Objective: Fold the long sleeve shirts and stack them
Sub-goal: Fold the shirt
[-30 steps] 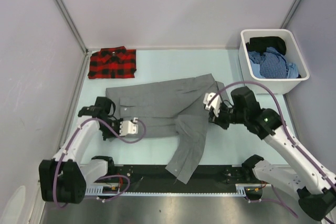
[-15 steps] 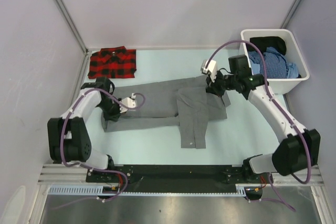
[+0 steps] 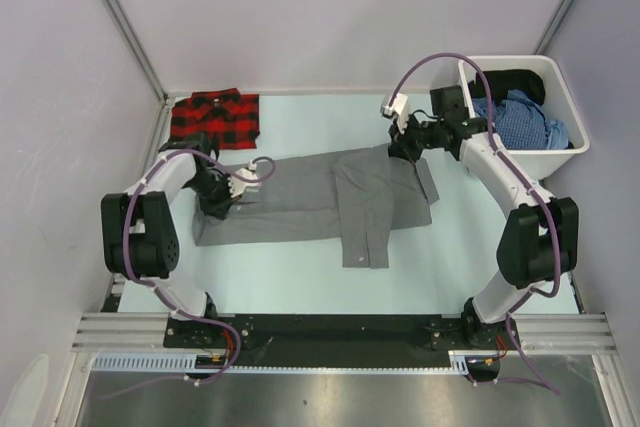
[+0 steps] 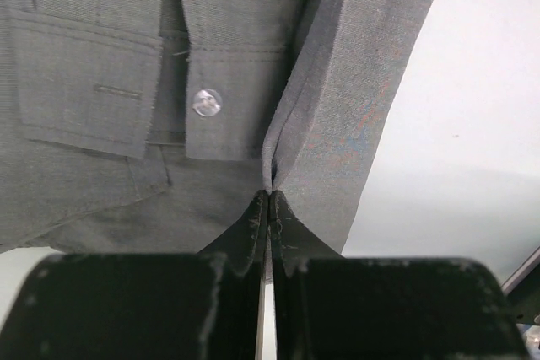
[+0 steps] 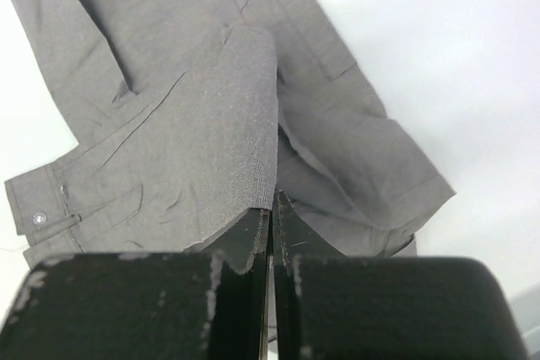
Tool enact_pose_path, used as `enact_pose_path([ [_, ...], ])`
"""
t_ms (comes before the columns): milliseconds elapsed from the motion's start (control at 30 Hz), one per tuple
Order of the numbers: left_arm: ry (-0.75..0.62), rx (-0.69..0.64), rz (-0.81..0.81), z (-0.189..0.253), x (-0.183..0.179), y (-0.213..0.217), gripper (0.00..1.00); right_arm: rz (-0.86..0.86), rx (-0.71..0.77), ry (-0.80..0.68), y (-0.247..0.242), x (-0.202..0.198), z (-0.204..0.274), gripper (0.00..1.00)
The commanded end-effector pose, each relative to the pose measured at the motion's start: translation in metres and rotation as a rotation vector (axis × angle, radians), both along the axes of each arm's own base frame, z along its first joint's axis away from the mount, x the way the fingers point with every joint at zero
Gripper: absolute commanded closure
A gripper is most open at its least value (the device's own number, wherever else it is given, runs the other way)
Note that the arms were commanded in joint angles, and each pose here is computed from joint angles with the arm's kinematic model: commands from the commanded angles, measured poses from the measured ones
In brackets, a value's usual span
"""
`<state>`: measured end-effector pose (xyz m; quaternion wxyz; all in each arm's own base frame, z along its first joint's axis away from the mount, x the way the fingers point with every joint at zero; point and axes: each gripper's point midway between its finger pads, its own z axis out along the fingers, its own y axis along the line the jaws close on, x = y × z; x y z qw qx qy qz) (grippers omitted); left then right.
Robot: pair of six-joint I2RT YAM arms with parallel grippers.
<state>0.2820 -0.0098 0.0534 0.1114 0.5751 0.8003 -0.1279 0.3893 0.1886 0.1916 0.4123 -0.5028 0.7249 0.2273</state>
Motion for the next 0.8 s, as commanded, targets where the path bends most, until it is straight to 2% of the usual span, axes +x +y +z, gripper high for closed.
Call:
enact_pose_path([
  [0,-0.021,-0.04,0.041,0.008,0.015,-0.004,0.96,0.056,0.045,-0.101,0.009,0.016,0.027,1.0],
  [167,-0.016,-0.041,0.058,0.006,0.018,-0.004,0.94,0.06,0.037,-0.075,0.011,0.024,0.01,1.0],
  [300,-0.009,-0.043,0.074,0.003,0.017,-0.005,0.88,0.062,0.039,-0.066,0.017,0.034,-0.002,1.0],
  [467,-0.056,-0.094,0.112,0.018,0.024,-0.008,0.61,0.072,0.011,-0.022,0.023,0.039,-0.026,1.0],
  [567,-0.186,-0.253,0.106,0.066,0.036,-0.035,0.34,0.065,-0.003,0.01,0.024,0.042,-0.042,1.0],
  [600,-0.239,-0.314,0.069,0.083,0.042,-0.058,0.26,0.059,-0.007,0.024,0.025,0.045,-0.049,1.0],
  [667,-0.262,-0.351,0.049,0.102,0.036,-0.09,0.25,0.048,-0.008,0.032,0.025,0.048,-0.051,1.0],
  [700,-0.271,-0.375,-0.038,0.104,0.028,-0.124,0.25,0.036,-0.012,0.034,0.025,0.051,-0.053,1.0],
  [767,-0.269,-0.421,-0.069,0.109,0.016,-0.162,0.24,0.008,-0.006,0.049,0.025,0.058,-0.057,1.0],
])
